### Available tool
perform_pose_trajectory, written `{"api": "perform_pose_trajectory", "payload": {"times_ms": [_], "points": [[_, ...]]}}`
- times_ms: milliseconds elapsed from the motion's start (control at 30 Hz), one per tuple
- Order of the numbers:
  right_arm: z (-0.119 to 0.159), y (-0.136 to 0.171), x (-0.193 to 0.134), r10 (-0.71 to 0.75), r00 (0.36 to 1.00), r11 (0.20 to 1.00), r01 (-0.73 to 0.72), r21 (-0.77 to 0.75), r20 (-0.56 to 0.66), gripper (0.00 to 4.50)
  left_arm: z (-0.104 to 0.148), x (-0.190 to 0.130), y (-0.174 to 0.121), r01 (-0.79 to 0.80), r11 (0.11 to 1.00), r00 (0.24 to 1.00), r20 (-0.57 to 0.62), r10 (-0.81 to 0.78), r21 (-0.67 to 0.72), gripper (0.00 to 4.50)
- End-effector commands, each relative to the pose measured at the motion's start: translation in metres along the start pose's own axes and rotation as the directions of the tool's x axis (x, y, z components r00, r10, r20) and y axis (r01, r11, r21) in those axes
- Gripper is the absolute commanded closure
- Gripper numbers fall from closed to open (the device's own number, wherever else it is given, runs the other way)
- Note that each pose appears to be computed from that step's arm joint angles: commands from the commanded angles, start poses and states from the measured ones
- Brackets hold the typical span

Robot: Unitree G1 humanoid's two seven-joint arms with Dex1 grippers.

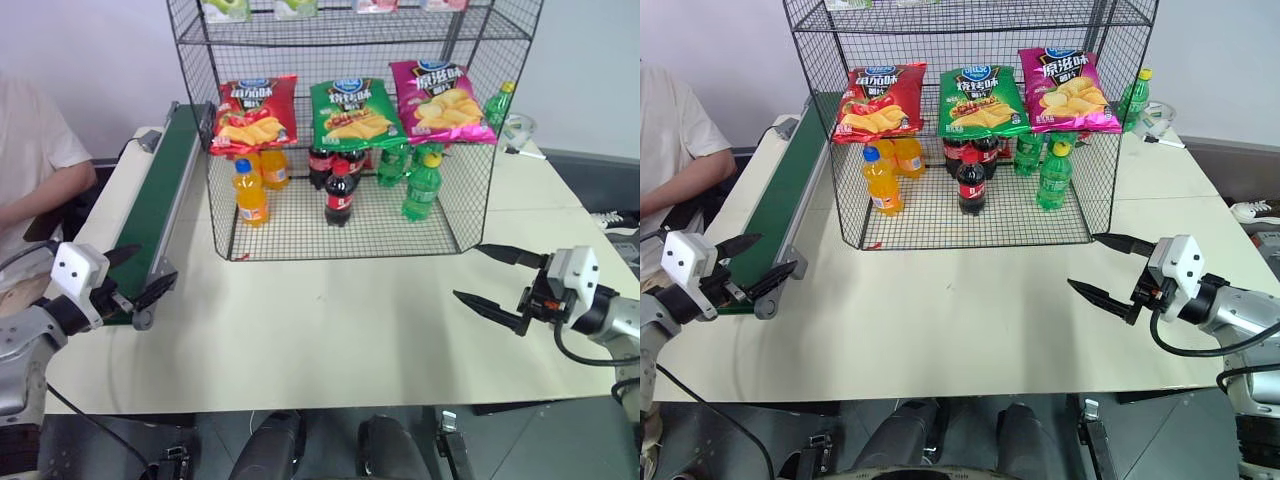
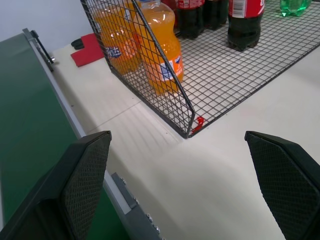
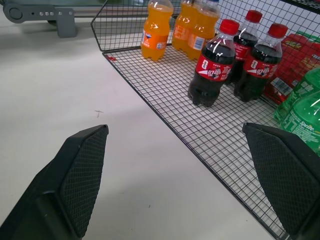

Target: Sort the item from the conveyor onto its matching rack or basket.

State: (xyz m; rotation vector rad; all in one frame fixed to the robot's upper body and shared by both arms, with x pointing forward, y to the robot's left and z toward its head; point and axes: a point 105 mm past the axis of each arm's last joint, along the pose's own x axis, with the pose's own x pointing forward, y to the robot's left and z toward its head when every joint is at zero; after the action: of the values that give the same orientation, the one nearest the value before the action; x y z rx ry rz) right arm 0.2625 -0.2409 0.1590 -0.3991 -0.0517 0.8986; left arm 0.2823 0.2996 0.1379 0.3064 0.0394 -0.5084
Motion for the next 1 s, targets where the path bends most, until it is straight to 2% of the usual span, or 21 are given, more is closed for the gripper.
{"api": "perform_pose_trajectory", "payload": {"times_ms": [33,500,767,1000], "points": [[0.0080,-0.0029,0.0008,-0.007,1.000,1.000,0.008,-0.030,0.026,0.00,0.0091,-0.0034,0.0044,-0.020,0.999,0.999,0.027,0.019,0.027,0.02],[0.0065,-0.0048,0.0039,0.001,1.000,0.999,0.000,-0.037,0.016,0.00,0.0064,-0.0034,0.0054,-0.048,0.998,0.998,0.029,0.047,0.034,0.02],[0.0054,-0.0034,0.0051,0.008,1.000,0.999,-0.008,-0.035,0.011,0.00,0.0014,-0.0065,0.0016,-0.034,0.999,0.999,0.025,0.034,-0.018,0.02],[0.0051,-0.0025,0.0081,0.013,1.000,0.999,-0.013,-0.030,0.015,0.00,0.0109,-0.0108,0.0039,-0.032,0.998,0.995,0.090,0.037,-0.056,0.02]]}}
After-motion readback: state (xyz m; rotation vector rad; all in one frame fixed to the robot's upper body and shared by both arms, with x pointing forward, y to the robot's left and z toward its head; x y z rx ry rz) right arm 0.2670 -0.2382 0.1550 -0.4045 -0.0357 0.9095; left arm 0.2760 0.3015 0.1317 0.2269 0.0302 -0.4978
